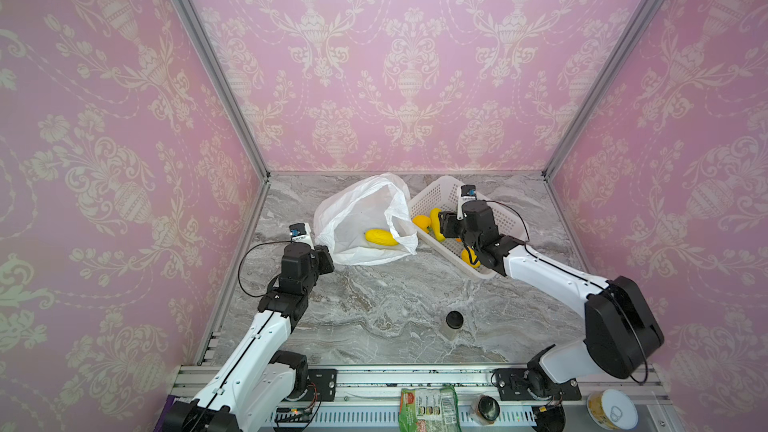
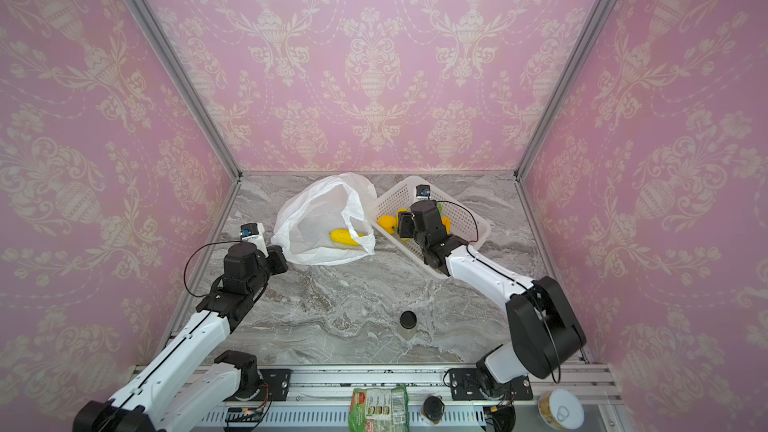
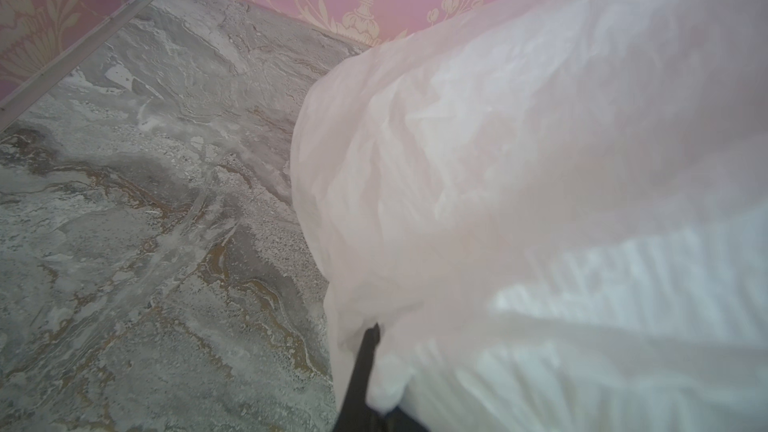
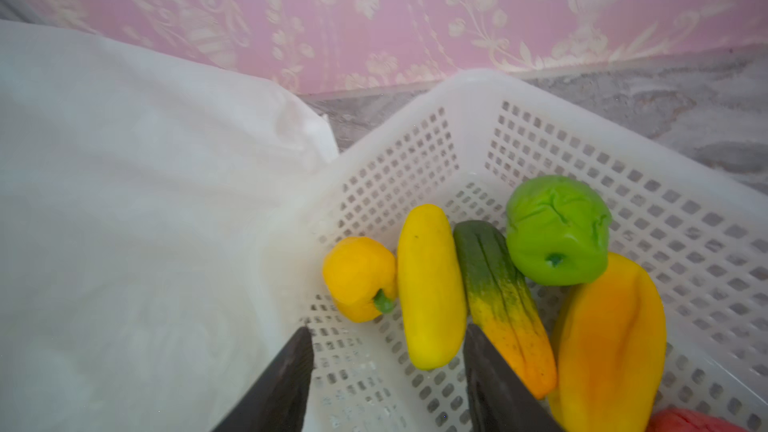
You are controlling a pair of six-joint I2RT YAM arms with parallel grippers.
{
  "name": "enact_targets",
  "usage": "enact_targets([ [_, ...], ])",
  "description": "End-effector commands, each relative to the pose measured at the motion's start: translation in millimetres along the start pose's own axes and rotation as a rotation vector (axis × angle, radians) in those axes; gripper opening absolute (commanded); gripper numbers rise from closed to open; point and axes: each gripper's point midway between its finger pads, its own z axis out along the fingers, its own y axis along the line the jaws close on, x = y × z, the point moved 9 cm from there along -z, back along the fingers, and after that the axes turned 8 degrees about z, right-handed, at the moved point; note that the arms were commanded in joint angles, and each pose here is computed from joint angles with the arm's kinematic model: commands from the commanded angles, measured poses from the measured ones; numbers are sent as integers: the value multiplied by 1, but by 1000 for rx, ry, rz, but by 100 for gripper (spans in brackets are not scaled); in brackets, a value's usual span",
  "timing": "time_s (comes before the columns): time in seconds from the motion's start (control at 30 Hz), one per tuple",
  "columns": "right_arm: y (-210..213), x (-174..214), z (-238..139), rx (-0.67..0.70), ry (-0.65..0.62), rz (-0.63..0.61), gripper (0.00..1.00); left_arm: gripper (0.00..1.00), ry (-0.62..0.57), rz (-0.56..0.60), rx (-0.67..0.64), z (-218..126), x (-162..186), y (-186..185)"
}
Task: Untie the knot of the plastic bag and take out the fruit
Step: 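Move the right gripper back toward the bag mouth over the last yellow fruit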
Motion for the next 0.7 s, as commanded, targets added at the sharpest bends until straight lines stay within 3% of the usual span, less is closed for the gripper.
enact_targets([
  [0.0,45,-2,-40,-130,-134,-228,56,0,2,-14,13,2,-2,0],
  [0.17,114,26,-65,-345,-89,-469,53,0,2,-22,21,0,1,0],
  [0.3,154,55,-45,-386,48,-610,47,0,-12,-24,18,-5,1,1],
  [0.53,184,89,19,-323,250,-698,37,0,-9,-32,28,-6,4,1],
  [0.67,178,97,51,-277,348,-664,35,0,-13,-34,22,-6,4,2],
])
